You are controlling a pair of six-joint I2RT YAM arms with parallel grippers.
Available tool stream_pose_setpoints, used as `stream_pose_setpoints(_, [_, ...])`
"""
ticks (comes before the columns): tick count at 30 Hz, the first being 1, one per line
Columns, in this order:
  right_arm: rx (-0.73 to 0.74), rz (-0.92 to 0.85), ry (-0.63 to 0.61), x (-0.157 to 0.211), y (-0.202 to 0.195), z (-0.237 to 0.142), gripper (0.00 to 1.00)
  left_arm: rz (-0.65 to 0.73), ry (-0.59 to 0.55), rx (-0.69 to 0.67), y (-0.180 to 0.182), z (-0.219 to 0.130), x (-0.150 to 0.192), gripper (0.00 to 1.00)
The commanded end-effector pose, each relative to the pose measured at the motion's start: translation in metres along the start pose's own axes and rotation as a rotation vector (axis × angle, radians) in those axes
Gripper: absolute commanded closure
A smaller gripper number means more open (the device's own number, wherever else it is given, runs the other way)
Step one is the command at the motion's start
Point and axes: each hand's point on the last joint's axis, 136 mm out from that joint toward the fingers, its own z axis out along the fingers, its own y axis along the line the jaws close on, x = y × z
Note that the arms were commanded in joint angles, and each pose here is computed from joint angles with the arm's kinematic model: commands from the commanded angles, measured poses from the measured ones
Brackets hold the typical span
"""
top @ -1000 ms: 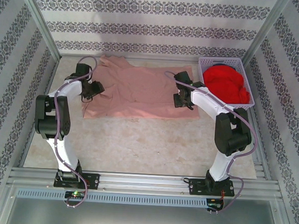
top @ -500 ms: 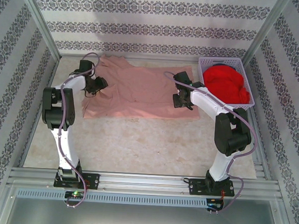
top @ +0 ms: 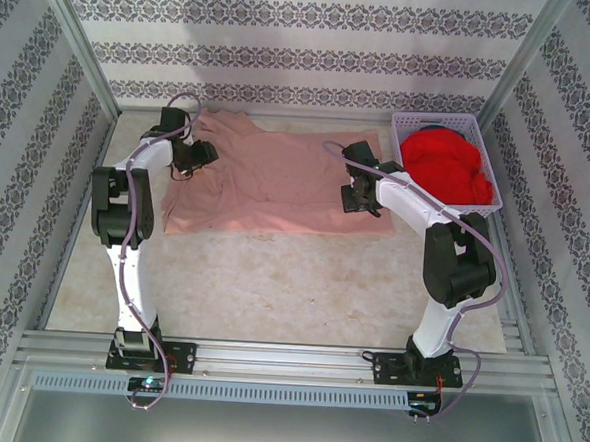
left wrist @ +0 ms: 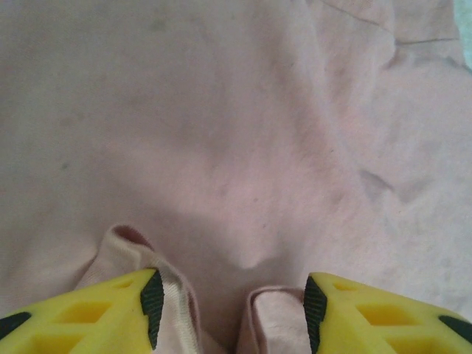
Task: Fold the inside-out t-shirt
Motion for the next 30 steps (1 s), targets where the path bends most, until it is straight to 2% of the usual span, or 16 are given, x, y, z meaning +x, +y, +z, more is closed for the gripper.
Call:
stream_pose_setpoints(1, [0.000,0.004,-0.015,-0.001,0.002,-0.006,0.49,0.050,-0.058,-0.033,0.002,-0.036,0.000,0.43])
stream_pose_setpoints(10, [-0.009,-0.016,-0.003,-0.002,0.010,-0.001,0.49,0.041,-0.027,-0.062,0.032,-0.035,0.018,0.44])
stream_pose_setpoints(15, [-0.005,-0.022,0.002,0.000,0.010,0.000,0.49,0.047,-0.007,-0.089,0.041,-0.028,0.018,0.58])
stream_pose_setpoints(19, [-0.006,-0.023,0.006,0.000,0.011,0.002,0.49,0.057,0.015,-0.078,0.040,-0.018,0.016,0.64])
stream_pose_setpoints(30, [-0.005,-0.027,0.010,0.001,0.011,0.001,0.49,0.054,0.050,-0.065,0.038,0.007,0.006,0.67])
